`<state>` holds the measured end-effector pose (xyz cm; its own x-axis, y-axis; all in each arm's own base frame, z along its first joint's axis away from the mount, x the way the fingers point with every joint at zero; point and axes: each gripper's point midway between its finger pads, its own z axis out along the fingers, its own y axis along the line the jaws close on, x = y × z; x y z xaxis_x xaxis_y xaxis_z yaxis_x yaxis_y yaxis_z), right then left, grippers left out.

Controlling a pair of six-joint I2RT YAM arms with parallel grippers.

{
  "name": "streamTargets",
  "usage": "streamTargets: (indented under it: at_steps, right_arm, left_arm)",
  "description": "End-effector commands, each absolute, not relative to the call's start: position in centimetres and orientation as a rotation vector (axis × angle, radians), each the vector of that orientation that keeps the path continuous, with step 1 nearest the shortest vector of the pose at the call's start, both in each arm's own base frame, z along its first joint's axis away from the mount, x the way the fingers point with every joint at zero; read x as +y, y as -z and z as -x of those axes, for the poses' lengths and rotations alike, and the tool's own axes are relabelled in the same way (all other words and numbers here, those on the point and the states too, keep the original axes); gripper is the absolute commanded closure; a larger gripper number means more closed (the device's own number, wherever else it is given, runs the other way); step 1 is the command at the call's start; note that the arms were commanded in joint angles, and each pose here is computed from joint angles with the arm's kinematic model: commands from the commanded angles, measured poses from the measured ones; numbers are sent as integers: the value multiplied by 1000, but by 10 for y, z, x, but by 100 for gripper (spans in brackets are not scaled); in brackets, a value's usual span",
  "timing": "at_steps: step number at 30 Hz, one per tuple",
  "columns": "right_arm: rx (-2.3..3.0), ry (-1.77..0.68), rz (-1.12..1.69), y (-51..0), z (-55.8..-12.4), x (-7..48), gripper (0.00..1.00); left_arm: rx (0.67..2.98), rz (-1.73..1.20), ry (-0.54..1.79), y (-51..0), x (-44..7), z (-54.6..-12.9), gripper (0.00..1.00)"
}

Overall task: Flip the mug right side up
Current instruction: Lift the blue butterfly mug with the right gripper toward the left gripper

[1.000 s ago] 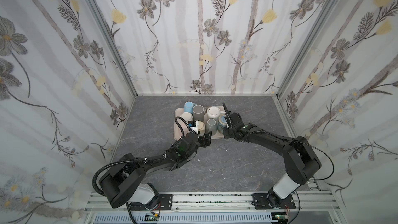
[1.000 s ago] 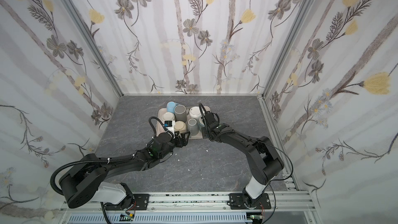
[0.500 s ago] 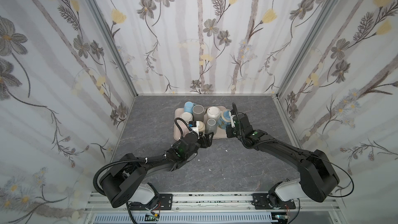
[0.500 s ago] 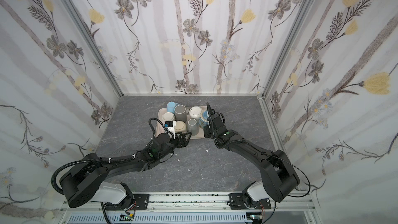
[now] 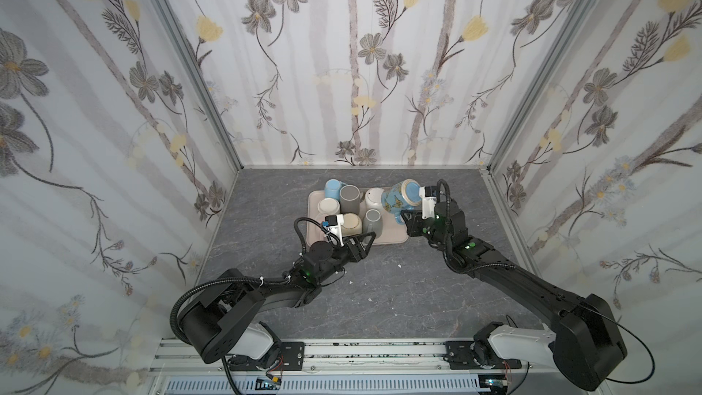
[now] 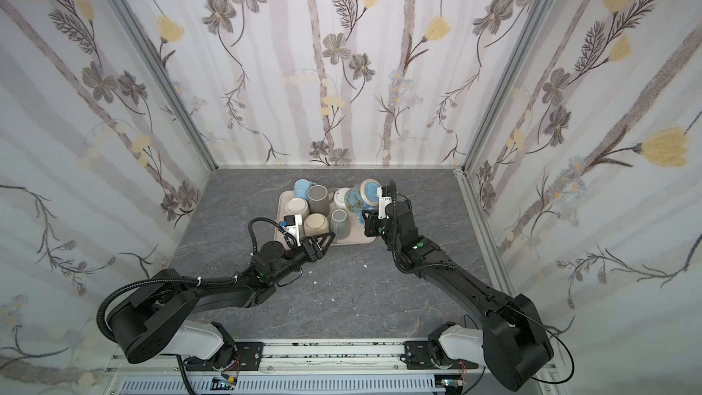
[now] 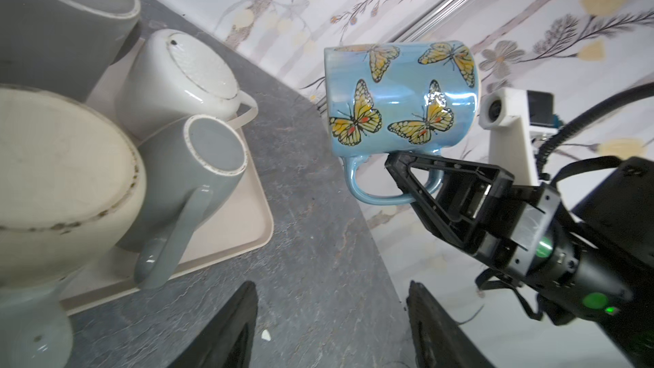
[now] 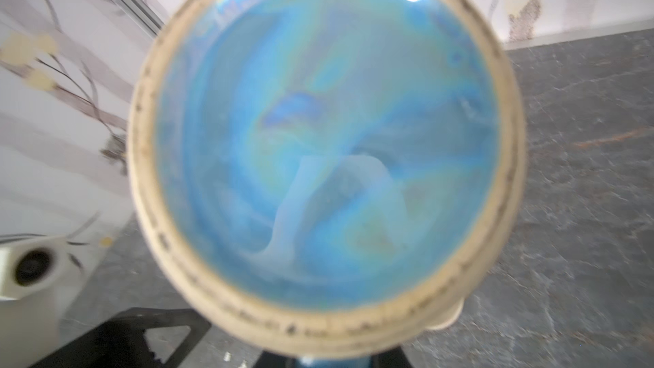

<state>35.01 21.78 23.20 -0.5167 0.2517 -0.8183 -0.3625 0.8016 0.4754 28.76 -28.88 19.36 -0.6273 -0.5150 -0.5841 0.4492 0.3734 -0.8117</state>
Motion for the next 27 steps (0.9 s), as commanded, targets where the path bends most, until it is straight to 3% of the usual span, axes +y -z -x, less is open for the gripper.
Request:
streamTargets:
  at_steps: [1,7,17,21,27]
  right_arm:
    - [1682,-1125,146,-311,-341,240,100]
    - [1501,-1419,305,-355,-314,261,100]
    - [1386,-1612,469,-371,-286,274,100]
    - [1378,-1652,494,-369,-281,277,100]
    - [1381,-1689,496,-364,-281,279,100]
  left_arm:
    - [1517,-79,1671,-258,-294,-267,34]
    - [1483,-184,1742,-284,-310,-273,35]
    - [1426,-168,1756,-307,-313,-286,36]
    - [1402,-154,1748,-314,-309,-287,42]
    - [1343,-195,1758,-333,-310,-284,61]
